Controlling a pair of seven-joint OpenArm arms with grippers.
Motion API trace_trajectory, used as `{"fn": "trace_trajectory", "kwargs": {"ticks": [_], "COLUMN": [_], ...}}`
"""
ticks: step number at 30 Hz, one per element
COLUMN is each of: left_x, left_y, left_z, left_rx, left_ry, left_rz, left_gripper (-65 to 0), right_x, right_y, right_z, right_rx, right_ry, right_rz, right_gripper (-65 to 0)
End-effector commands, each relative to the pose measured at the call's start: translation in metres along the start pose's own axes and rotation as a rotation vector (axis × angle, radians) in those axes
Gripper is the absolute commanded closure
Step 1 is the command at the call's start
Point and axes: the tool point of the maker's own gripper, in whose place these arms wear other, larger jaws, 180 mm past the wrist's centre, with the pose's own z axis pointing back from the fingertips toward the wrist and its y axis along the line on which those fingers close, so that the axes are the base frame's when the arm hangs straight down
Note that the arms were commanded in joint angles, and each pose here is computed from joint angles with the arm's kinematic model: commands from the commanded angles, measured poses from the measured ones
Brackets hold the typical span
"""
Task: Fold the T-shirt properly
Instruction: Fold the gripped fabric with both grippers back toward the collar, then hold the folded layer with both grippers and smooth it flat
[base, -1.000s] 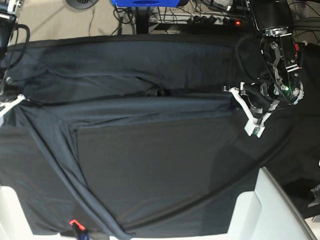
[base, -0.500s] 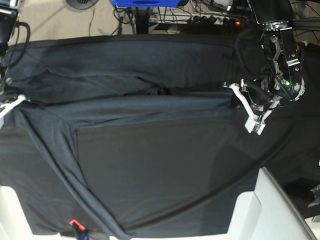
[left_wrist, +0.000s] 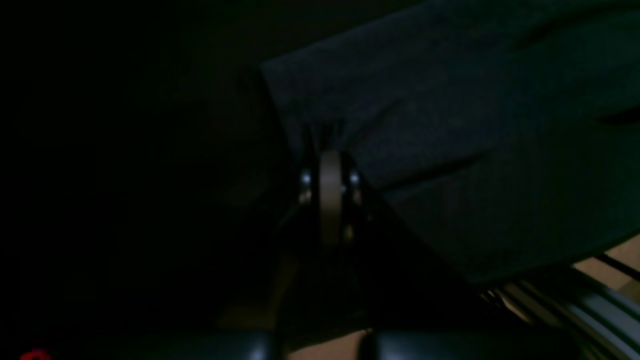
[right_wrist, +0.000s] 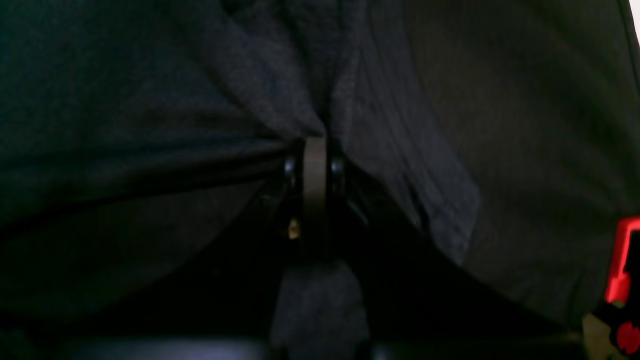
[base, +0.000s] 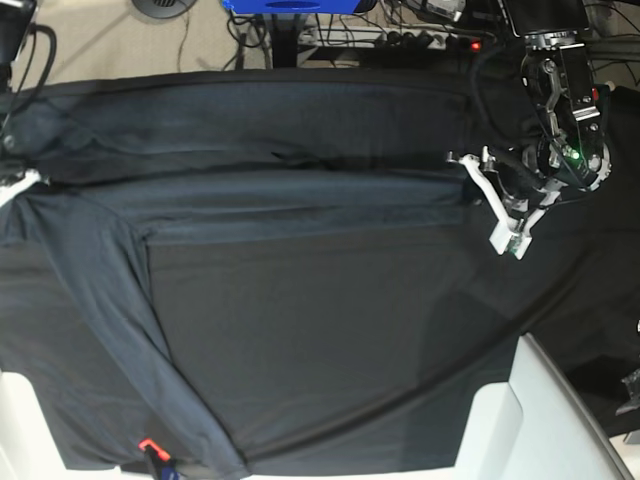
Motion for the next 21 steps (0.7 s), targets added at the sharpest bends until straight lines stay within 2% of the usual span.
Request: {"fn": "trace_trajectory", "kwargs": {"ticks": [1, 13, 17, 21], "left_x": [0.013, -0.003, -0.007, -0.011], "left_y": [0.005, -0.005, -0.006, -0.009], "left_z": [0.006, 0.010, 0.009, 0.008], "left_rx": [0.011, 0.001, -0.002, -0.008], "left_ry": [-0.040, -0.031, -0.038, -0.036], "left_rz": [-0.016, -0.028, -0.024, -0.021], "left_gripper": [0.0, 0.0, 0.0, 0.0], "right_x": [0.021, 0.011, 0.012, 0.009], "right_y": [-0.013, -0.014, -0.005, -0.013], "right_z": [0.006, 0.010, 0.013, 0.017], "right_rx": [-0.028, -0.032, -0.018, -0.037], "right_ry": [-0.056, -0.033, -0.047, -0.035], "right_rz": [0.013, 0.024, 0.026, 0.005], "right_gripper": [-0.5, -0.5, -0.5, -0.5]}}
